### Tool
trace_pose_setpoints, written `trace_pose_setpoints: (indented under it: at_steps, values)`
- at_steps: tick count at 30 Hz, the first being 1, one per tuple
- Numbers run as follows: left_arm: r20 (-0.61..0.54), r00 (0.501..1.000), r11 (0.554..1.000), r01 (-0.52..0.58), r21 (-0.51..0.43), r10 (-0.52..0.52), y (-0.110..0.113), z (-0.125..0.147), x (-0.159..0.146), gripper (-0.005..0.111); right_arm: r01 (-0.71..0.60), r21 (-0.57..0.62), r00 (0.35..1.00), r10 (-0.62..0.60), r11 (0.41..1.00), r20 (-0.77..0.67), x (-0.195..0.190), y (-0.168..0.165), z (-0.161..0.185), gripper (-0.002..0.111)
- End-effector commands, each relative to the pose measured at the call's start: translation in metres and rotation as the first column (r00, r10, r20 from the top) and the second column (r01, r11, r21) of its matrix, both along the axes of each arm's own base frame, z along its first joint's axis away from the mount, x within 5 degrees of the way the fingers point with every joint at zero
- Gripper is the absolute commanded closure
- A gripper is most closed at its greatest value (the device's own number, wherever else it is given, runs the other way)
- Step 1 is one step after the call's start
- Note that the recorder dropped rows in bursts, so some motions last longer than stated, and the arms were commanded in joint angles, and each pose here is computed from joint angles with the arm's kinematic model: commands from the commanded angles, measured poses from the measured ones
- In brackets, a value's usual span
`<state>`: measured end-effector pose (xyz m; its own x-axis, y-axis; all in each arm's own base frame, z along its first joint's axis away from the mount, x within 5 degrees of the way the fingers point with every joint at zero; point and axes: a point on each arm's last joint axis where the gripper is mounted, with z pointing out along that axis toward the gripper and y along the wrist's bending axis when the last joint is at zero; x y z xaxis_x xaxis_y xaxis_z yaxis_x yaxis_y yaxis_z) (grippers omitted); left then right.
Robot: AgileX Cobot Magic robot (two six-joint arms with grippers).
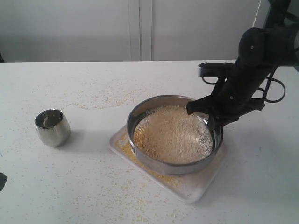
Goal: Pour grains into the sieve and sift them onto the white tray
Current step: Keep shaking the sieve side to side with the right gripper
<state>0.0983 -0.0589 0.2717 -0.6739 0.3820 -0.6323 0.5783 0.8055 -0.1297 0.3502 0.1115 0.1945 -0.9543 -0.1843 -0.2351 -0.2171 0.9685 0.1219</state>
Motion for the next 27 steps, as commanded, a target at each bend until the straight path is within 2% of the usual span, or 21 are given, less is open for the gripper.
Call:
trace_pose_setpoints:
  at_steps: [1, 3, 4, 5, 6, 7, 8, 10, 11, 12, 14, 15, 16, 17, 18, 19, 20, 21, 23, 24, 27]
  values:
    - [0.001, 1.0, 1.0, 0.007, -0.012, -0.007, -0.001, 0.002, -0.002, 0.107, 0.232, 0.049, 0.97, -0.235, 0.972, 0.069, 0.012, -0.009, 0.003, 0.108]
    - [0.001, 1.0, 1.0, 0.007, -0.012, -0.007, -0.001, 0.002, -0.002, 0.107, 0.139, 0.046, 0.99, -0.138, 0.989, -0.026, 0.002, -0.001, 0.002, 0.108]
    - [0.001, 1.0, 1.0, 0.007, -0.012, -0.007, -0.001, 0.002, -0.002, 0.107, 0.022, 0.053, 0.998, -0.019, 0.998, -0.059, -0.006, 0.008, 0.003, 0.108]
    - [0.001, 1.0, 1.0, 0.007, -0.012, -0.007, -0.001, 0.002, -0.002, 0.107, -0.079, 0.048, 0.995, 0.081, 0.996, -0.054, -0.011, 0.015, 0.006, 0.108]
    - [0.001, 1.0, 1.0, 0.007, -0.012, -0.007, -0.001, 0.002, -0.002, 0.107, -0.13, 0.023, 0.991, 0.13, 0.991, -0.015, -0.01, 0.017, 0.007, 0.108]
    - [-0.001, 1.0, 1.0, 0.008, -0.011, -0.008, -0.001, 0.002, -0.002, 0.107, -0.113, -0.004, 0.993, 0.113, 0.994, 0.045, -0.004, 0.015, 0.007, 0.108]
    - [-0.003, 1.0, 1.0, 0.009, -0.01, -0.009, -0.001, 0.002, -0.002, 0.107, -0.018, -0.01, 0.995, 0.019, 1.0, 0.101, 0.004, 0.01, 0.008, 0.108]
    - [-0.001, 1.0, 1.0, 0.008, -0.011, -0.008, -0.001, 0.002, -0.002, 0.107, 0.21, 0.049, 0.971, -0.214, 0.977, 0.104, 0.012, 0.002, 0.005, 0.108]
    - [-0.001, 1.0, 1.0, 0.008, -0.011, -0.008, -0.001, 0.002, -0.002, 0.107, 0.213, 0.061, 0.973, -0.217, 0.975, 0.075, 0.01, 0.004, 0.004, 0.108]
    - [-0.001, 1.0, 1.0, 0.008, -0.011, -0.008, -0.001, 0.002, -0.002, 0.107, 0.154, 0.06, 0.987, -0.156, 0.986, 0.04, 0.005, 0.009, 0.003, 0.108]
    - [0.0, 1.0, 1.0, 0.007, -0.011, -0.007, -0.001, 0.002, -0.002, 0.107, -0.068, 0.051, 0.997, 0.069, 0.996, -0.026, -0.01, 0.026, 0.002, 0.108]
    - [0.0, 1.0, 1.0, 0.007, -0.011, -0.007, -0.001, 0.002, -0.002, 0.107, -0.12, 0.036, 0.993, 0.121, 0.992, -0.016, -0.012, 0.03, 0.003, 0.108]
    - [0.0, 1.0, 1.0, 0.007, -0.011, -0.007, -0.001, 0.002, -0.002, 0.107, -0.123, 0.016, 0.992, 0.122, 0.992, 0.023, -0.009, 0.03, 0.002, 0.108]
    - [-0.002, 1.0, 1.0, 0.008, -0.011, -0.008, -0.001, 0.002, -0.002, 0.107, -0.07, 0.006, 0.995, 0.069, 0.998, 0.077, -0.003, 0.027, 0.004, 0.108]
    - [-0.002, 1.0, 1.0, 0.008, -0.011, -0.008, -0.001, 0.002, -0.002, 0.107, 0.014, 0.007, 0.994, -0.015, 1.0, 0.109, 0.004, 0.021, 0.003, 0.108]
    - [-0.002, 1.0, 1.0, 0.008, -0.011, -0.008, -0.001, 0.002, -0.002, 0.107, 0.139, 0.043, 0.984, -0.143, 0.989, 0.106, 0.008, 0.015, 0.002, 0.108]
    - [-0.002, 1.0, 1.0, 0.008, -0.011, -0.008, -0.001, 0.002, -0.002, 0.107, 0.211, 0.073, 0.973, -0.217, 0.975, 0.082, 0.009, 0.014, 0.003, 0.108]
    - [0.001, 1.0, 1.0, 0.007, -0.011, -0.007, -0.001, 0.002, -0.002, 0.107, 0.177, 0.073, 0.981, -0.182, 0.982, 0.062, 0.007, 0.015, 0.002, 0.108]
    - [0.001, 1.0, 1.0, 0.007, -0.011, -0.007, -0.001, 0.002, -0.002, 0.107, -0.046, 0.05, 0.999, 0.046, 0.998, 0.007, -0.006, 0.03, 0.001, 0.108]
    - [0.001, 1.0, 1.0, 0.007, -0.011, -0.007, -0.001, 0.002, -0.002, 0.107, -0.105, 0.035, 0.994, 0.105, 0.994, -0.001, -0.01, 0.033, 0.002, 0.108]
    - [0.001, 1.0, 1.0, 0.007, -0.011, -0.007, -0.001, 0.002, -0.002, 0.107, -0.017, 0.063, 0.999, 0.014, 0.998, 0.046, -0.004, 0.033, 0.003, 0.108]
